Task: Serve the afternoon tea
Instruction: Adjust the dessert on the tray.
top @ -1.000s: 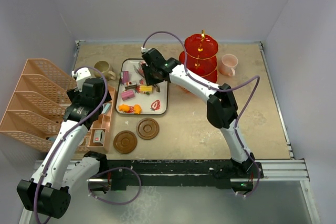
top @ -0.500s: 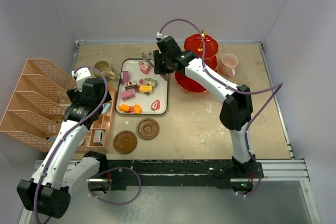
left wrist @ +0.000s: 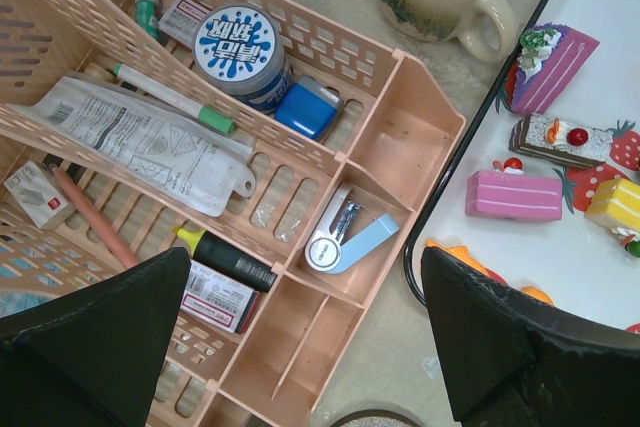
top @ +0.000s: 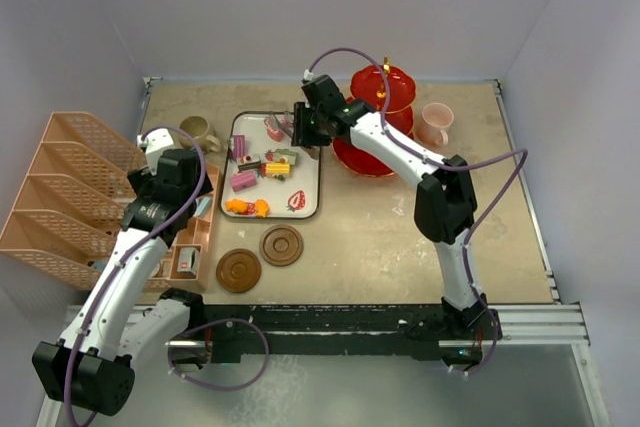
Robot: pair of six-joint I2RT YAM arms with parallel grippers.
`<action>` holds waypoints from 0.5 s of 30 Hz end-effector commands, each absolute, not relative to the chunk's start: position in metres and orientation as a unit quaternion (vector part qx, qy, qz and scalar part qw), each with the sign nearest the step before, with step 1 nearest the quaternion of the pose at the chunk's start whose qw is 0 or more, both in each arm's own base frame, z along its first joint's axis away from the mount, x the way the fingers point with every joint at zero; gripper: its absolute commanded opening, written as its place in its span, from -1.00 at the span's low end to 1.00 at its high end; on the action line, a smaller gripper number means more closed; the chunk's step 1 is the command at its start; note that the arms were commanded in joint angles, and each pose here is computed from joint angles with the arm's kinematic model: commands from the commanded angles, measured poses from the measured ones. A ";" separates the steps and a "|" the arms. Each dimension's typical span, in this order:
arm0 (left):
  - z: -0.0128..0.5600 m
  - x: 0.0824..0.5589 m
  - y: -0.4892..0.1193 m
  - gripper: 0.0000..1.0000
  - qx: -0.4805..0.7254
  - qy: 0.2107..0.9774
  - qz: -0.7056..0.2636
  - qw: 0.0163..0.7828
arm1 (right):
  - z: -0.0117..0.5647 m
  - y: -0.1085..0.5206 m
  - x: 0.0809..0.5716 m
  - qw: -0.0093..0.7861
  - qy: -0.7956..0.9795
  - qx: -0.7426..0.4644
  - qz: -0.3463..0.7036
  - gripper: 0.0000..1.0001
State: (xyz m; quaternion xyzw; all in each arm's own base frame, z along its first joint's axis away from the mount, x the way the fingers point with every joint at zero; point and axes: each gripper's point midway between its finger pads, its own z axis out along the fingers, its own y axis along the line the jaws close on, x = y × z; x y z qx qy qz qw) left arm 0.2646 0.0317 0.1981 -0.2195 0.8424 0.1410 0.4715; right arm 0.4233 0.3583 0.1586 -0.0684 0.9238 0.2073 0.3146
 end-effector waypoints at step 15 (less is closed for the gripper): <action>0.206 0.271 0.031 0.90 -0.218 0.833 0.140 0.488 | 0.166 0.377 0.440 0.320 0.913 -0.037 0.250 -0.08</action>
